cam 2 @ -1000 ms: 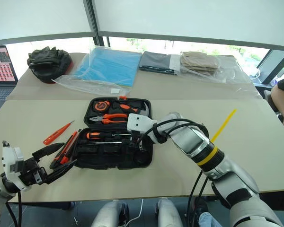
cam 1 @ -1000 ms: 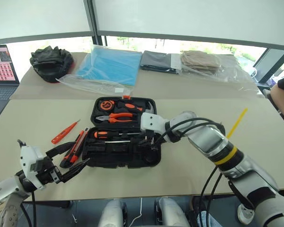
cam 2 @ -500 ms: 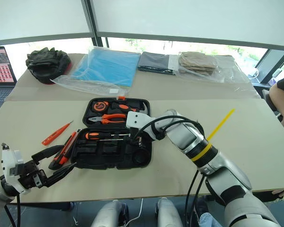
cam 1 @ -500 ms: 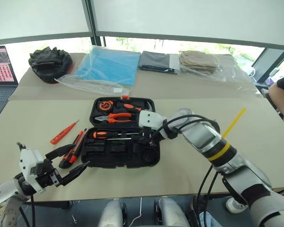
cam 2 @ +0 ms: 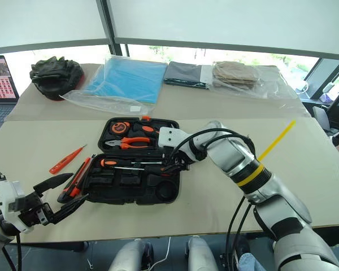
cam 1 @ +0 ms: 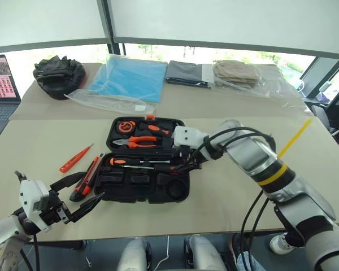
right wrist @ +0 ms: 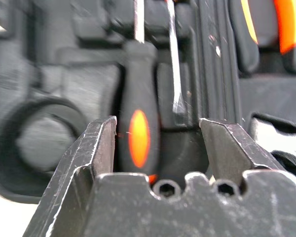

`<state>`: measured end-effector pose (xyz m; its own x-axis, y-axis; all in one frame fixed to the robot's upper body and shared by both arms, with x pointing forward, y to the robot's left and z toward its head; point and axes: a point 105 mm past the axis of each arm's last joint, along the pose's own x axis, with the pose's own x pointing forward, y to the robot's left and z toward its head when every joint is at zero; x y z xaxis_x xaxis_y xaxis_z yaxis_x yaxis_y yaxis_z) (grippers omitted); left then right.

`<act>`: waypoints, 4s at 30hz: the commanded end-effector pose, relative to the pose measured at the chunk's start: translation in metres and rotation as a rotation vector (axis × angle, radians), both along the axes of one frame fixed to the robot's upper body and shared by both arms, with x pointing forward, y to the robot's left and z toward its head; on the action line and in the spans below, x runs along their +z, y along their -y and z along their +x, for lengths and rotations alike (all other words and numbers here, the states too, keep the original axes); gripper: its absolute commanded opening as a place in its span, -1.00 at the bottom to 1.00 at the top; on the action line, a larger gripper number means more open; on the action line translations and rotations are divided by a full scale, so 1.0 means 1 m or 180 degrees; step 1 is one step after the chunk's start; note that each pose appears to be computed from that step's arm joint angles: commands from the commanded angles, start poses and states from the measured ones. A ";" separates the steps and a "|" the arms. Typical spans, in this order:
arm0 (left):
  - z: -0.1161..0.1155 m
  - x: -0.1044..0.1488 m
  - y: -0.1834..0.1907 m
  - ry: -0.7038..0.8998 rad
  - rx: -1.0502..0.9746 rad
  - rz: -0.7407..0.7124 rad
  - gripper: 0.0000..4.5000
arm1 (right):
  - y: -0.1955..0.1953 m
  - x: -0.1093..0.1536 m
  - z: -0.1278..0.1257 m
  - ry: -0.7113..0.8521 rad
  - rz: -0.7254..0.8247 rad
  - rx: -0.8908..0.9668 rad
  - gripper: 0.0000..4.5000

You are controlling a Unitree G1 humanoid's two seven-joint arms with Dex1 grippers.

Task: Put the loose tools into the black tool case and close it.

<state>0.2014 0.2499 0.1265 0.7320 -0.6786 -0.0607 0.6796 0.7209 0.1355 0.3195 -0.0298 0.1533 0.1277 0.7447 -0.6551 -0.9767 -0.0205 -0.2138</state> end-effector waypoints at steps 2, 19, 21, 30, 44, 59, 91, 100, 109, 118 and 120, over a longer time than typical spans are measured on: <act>0.000 0.004 -0.004 0.0114 0.0047 0.0038 1.00 | -0.016 0.012 -0.007 0.0075 0.0525 0.0222 0.12; 0.001 0.000 -0.009 0.0106 0.0079 0.0046 1.00 | -0.035 -0.043 0.010 -0.0214 0.0558 -0.0084 -0.97; 0.000 -0.001 -0.009 0.0106 0.0085 0.0051 1.00 | -0.034 -0.050 0.011 -0.0265 0.0527 -0.0124 -0.97; -0.007 -0.002 -0.025 0.0088 0.0348 0.0039 1.00 | -0.046 -0.005 0.004 -0.0074 0.1410 0.0067 -0.97; -0.058 -0.023 -0.141 -0.0152 0.2195 -0.0120 1.00 | 0.060 0.042 -0.040 0.0837 0.2981 -0.0183 0.73; 0.047 0.028 -0.094 -0.1012 0.1460 0.0313 1.00 | 0.078 0.034 -0.061 0.1053 0.3001 -0.0398 0.99; 0.119 0.044 -0.067 -0.0505 0.0412 0.0459 -0.70 | 0.073 0.040 -0.074 0.1060 0.2907 -0.0438 1.00; 0.082 0.052 0.019 -0.0294 -0.1410 0.1668 -0.70 | 0.086 0.030 -0.087 0.0815 0.2648 -0.0457 1.00; 0.080 0.008 0.058 -0.0637 -0.1749 0.2622 -0.70 | 0.081 0.028 -0.094 0.0693 0.2574 -0.0449 1.00; 0.098 0.002 0.054 -0.0714 -0.1542 0.2872 -0.70 | 0.078 0.029 -0.097 0.0666 0.2608 -0.0474 1.00; 0.095 0.000 0.052 -0.0770 -0.1596 0.2953 -0.70 | 0.079 0.030 -0.096 0.0676 0.2613 -0.0489 1.00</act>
<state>0.2965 0.1916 0.1298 0.2863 -0.5597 -0.7777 0.9477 0.0461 0.3157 0.2280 -0.1114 0.1737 0.3444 0.9326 0.1084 -0.8973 0.3609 -0.2542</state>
